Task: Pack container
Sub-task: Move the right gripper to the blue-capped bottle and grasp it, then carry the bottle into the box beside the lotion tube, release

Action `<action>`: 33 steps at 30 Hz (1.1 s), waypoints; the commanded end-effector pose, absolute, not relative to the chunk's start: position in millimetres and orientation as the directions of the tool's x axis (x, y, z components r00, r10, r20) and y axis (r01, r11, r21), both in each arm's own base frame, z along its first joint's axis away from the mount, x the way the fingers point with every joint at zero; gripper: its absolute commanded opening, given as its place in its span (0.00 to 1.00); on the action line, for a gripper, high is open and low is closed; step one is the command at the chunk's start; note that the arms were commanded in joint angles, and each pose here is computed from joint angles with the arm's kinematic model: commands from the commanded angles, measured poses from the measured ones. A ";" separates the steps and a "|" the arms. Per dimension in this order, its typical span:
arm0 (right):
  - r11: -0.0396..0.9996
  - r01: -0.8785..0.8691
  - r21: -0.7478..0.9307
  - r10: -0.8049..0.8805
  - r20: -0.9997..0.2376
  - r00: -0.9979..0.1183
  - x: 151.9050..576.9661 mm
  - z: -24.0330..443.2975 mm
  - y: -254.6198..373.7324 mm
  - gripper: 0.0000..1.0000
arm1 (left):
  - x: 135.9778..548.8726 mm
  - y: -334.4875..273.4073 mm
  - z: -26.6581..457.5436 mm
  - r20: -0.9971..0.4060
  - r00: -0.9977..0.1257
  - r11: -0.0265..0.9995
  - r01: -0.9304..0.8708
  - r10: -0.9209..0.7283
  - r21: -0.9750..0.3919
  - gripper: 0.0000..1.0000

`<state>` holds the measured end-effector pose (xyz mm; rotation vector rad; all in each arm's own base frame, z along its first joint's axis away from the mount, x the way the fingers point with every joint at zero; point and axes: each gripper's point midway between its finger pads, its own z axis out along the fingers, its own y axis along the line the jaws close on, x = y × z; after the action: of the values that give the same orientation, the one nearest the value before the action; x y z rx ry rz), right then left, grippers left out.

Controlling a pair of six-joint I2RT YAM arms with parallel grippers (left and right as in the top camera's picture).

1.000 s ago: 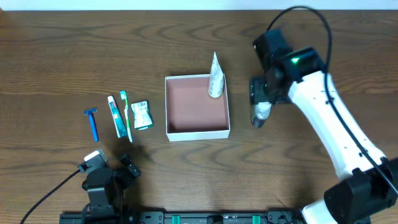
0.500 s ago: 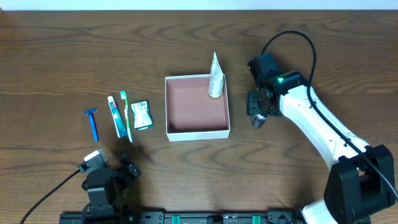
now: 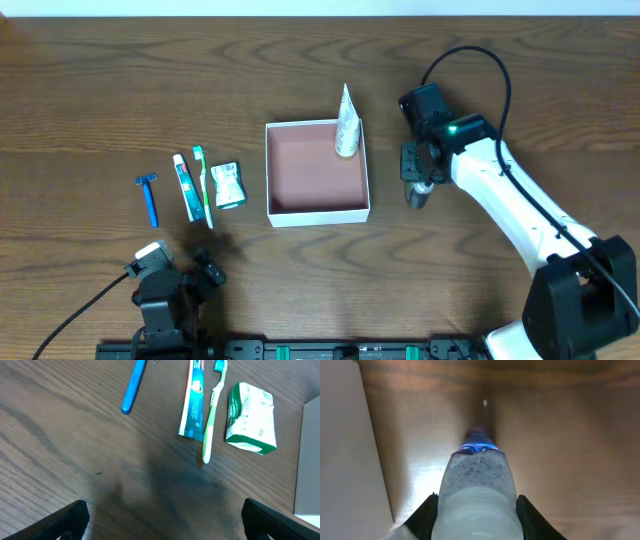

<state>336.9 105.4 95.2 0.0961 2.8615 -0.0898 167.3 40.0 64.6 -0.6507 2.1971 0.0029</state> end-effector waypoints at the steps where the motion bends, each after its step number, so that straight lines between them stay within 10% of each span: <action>1: 0.999 0.033 -0.020 0.022 -0.387 -0.922 339.8 147.4 112.3 0.27 | 160.6 38.7 50.0 -0.694 -0.569 0.873 -0.452 -0.441 -0.184 0.98; 14: 0.938 -0.305 0.167 -0.100 -0.710 -0.697 296.3 316.5 194.0 0.21 | 160.6 38.7 50.0 -0.694 -0.569 0.873 -0.452 -0.441 -0.184 0.98; 33: 0.981 -0.134 0.144 -0.063 -0.413 -0.909 340.1 155.3 261.5 0.23 | 160.6 38.7 49.9 -0.694 -0.569 0.873 -0.452 -0.441 -0.184 0.98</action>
<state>337.9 256.7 149.3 -0.2380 2.7215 0.2052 167.3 40.0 64.6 -0.6509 2.1971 0.0023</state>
